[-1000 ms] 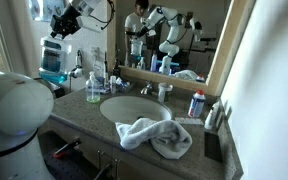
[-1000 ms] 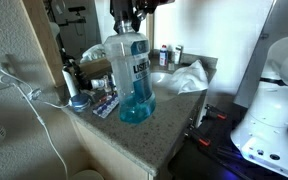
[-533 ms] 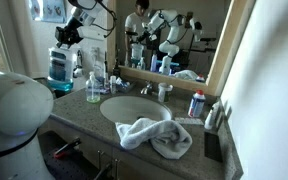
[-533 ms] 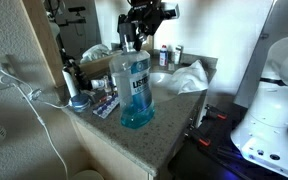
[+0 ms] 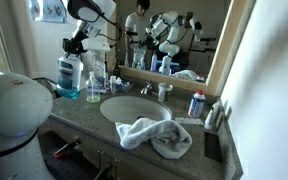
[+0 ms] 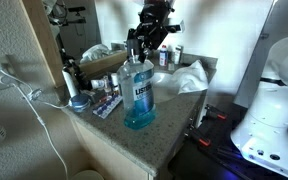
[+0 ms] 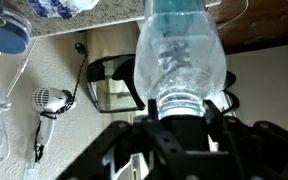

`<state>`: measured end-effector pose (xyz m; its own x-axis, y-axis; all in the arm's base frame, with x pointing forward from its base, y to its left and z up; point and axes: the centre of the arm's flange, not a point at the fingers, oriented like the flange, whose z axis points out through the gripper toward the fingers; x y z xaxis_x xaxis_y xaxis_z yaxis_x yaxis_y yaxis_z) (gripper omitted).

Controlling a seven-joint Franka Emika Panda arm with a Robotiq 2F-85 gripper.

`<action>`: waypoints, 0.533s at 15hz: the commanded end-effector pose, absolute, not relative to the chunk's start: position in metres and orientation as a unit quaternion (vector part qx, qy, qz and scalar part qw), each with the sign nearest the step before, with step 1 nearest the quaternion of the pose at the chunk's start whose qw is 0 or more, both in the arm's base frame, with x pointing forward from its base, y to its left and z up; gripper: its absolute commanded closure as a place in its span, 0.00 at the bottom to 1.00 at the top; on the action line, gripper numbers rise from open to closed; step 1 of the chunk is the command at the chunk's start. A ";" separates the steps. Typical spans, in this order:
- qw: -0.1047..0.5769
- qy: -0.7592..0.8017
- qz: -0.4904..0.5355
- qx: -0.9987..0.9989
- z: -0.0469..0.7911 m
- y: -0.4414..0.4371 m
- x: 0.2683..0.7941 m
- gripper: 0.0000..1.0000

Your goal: Put the black lid on the Listerine bottle then move it to the bottom left side of the counter

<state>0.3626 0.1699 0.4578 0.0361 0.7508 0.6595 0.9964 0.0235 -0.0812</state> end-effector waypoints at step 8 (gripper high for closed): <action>0.275 -0.665 -0.225 -0.657 0.435 0.158 0.358 0.77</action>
